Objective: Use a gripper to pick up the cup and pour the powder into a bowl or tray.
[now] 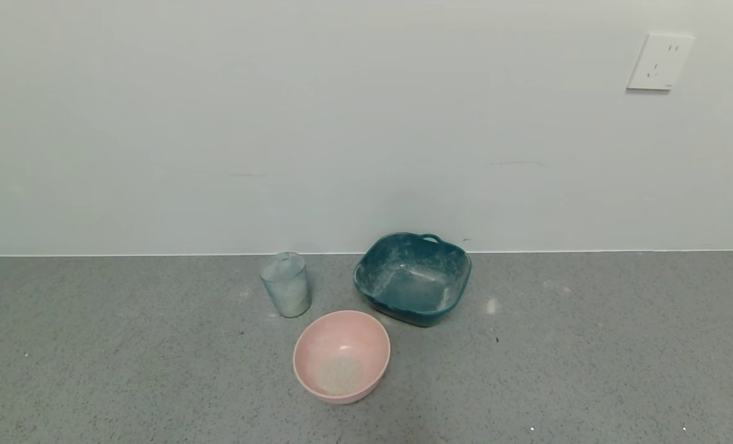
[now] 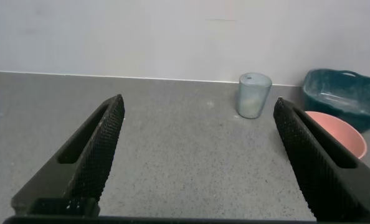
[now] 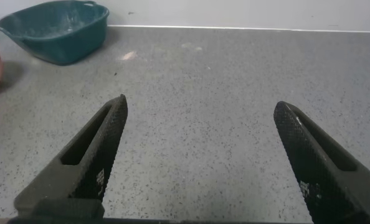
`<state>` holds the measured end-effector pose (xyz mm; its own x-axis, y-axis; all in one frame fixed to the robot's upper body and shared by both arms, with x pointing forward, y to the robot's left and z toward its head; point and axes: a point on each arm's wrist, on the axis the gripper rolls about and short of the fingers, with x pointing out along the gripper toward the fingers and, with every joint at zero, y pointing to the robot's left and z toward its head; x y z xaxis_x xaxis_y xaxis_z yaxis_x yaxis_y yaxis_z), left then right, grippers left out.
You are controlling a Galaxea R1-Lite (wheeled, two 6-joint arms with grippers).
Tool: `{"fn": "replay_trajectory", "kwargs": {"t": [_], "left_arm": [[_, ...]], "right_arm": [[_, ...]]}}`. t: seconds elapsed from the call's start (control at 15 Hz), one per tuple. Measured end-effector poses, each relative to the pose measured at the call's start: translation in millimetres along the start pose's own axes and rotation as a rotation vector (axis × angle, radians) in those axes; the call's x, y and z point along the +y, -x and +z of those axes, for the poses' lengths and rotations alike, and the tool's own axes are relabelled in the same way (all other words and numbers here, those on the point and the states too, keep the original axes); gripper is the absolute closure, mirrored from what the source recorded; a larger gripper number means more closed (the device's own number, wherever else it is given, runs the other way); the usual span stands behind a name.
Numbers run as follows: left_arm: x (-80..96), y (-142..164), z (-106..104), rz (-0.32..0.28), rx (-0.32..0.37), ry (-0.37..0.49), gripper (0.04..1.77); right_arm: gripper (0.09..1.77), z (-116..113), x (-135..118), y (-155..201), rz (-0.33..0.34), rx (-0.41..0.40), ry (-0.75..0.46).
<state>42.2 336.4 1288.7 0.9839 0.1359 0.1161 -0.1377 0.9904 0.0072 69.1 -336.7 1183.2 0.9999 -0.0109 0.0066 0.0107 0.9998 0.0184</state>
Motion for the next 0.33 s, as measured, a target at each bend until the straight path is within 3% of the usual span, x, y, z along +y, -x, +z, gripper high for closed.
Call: {"fn": "replay_trajectory", "kwargs": {"t": [0.13,0.33], "left_arm": [[-1.0,3,-8,-0.059,-0.047,0.004,0.09],[-2.6,0,-27,-0.088,-0.090,-0.001,0.09]], "right_arm": [[0.15,0,0,0,0.000,0.000,0.000],[0.15,0,0,0,0.000,0.000,0.000]]}}
